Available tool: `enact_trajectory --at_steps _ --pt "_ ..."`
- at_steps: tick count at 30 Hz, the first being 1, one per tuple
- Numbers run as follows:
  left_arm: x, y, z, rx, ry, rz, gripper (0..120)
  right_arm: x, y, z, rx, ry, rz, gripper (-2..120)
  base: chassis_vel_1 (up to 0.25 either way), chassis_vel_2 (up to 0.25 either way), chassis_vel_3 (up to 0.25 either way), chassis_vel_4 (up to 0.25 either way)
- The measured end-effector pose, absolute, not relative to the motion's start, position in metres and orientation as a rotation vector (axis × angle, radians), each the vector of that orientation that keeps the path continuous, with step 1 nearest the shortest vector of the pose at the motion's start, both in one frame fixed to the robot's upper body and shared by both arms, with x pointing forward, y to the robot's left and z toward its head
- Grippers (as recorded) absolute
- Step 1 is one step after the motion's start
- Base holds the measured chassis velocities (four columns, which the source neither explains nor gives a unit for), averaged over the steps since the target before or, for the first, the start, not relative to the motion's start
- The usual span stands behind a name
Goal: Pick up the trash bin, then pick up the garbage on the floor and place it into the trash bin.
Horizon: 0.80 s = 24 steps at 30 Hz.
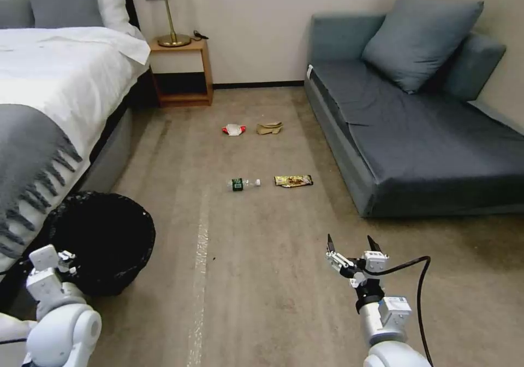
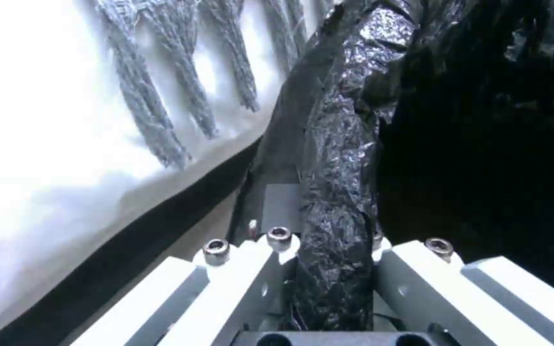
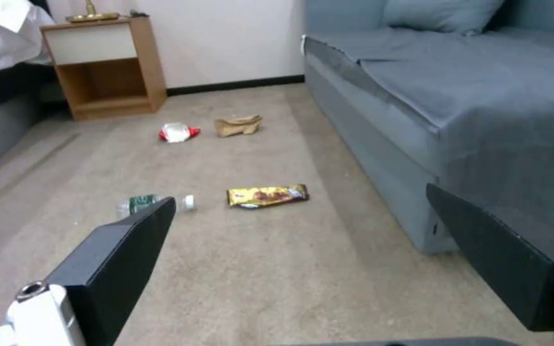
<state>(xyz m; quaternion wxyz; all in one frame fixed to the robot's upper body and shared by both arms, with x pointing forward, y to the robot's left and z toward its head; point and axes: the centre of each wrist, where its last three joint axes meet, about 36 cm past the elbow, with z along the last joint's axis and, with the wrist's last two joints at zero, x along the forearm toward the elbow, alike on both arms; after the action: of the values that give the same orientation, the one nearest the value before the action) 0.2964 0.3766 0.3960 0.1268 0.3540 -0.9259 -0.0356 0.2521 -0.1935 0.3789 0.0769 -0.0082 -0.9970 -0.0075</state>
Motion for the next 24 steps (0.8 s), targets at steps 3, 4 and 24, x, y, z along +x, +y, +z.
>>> enact_trajectory --at_steps 3,4,24 --pt "0.292 0.373 0.397 1.019 -2.697 -0.098 4 0.251 -0.193 0.378 -0.024 -2.988 -0.021 100 0.000 0.000 0.000 0.000" --pt "0.290 0.371 0.399 1.011 -2.700 -0.093 4 0.251 -0.193 0.378 -0.022 -2.989 -0.023 100 0.000 0.000 0.000 0.000" --pt "0.282 0.363 0.391 0.993 -2.701 -0.067 4 0.248 -0.194 0.374 -0.032 -3.016 -0.021 100 -0.020 0.020 0.020 -0.020"
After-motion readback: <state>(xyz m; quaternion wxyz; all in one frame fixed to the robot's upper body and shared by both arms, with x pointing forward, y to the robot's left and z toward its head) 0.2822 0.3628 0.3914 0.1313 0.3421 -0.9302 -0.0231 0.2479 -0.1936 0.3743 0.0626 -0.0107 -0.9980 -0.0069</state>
